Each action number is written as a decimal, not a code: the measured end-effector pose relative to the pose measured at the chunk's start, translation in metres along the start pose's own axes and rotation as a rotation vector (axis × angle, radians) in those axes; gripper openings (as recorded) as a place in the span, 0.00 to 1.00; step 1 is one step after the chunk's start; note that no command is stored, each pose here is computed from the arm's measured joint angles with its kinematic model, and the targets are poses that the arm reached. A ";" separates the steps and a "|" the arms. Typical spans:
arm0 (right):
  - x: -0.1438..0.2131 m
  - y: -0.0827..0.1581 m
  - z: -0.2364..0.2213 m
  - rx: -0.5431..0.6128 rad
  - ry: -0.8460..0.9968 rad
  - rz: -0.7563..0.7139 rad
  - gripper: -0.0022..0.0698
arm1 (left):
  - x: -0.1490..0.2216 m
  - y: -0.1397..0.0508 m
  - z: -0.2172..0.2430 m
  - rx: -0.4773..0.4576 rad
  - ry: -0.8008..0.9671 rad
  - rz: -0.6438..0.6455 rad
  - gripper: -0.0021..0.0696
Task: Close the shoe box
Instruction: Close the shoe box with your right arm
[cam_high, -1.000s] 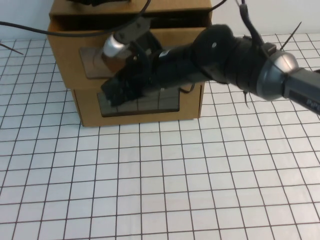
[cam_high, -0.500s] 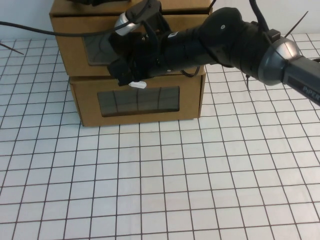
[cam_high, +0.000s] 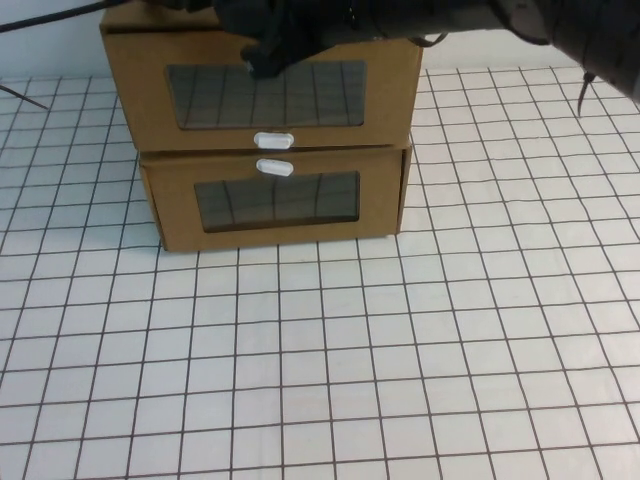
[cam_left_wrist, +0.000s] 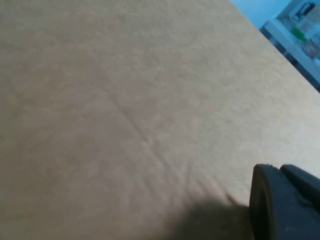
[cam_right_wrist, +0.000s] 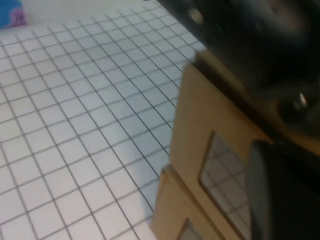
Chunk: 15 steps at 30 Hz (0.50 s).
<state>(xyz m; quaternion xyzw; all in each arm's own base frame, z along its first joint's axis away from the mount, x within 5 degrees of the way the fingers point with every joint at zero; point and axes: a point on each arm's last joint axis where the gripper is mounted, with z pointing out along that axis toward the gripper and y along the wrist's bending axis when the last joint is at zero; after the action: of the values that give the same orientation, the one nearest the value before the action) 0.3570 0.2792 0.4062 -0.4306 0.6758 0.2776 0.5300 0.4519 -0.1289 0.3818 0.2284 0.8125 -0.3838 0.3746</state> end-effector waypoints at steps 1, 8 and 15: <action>-0.004 0.003 -0.005 -0.009 -0.003 -0.010 0.01 | 0.001 -0.003 0.002 0.011 0.008 0.006 0.02; -0.001 0.006 -0.017 -0.032 0.116 -0.082 0.01 | 0.002 -0.008 0.005 0.038 0.021 0.013 0.02; 0.034 0.009 -0.009 -0.082 0.245 -0.042 0.01 | 0.001 -0.009 0.005 0.049 0.014 0.005 0.02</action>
<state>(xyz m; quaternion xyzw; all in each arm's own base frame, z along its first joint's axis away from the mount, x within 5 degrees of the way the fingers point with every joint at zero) 0.3424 0.2664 0.3758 -0.4967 0.7143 0.2390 0.4313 0.4472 -0.1379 0.3828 0.2422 0.8050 -0.4009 0.3641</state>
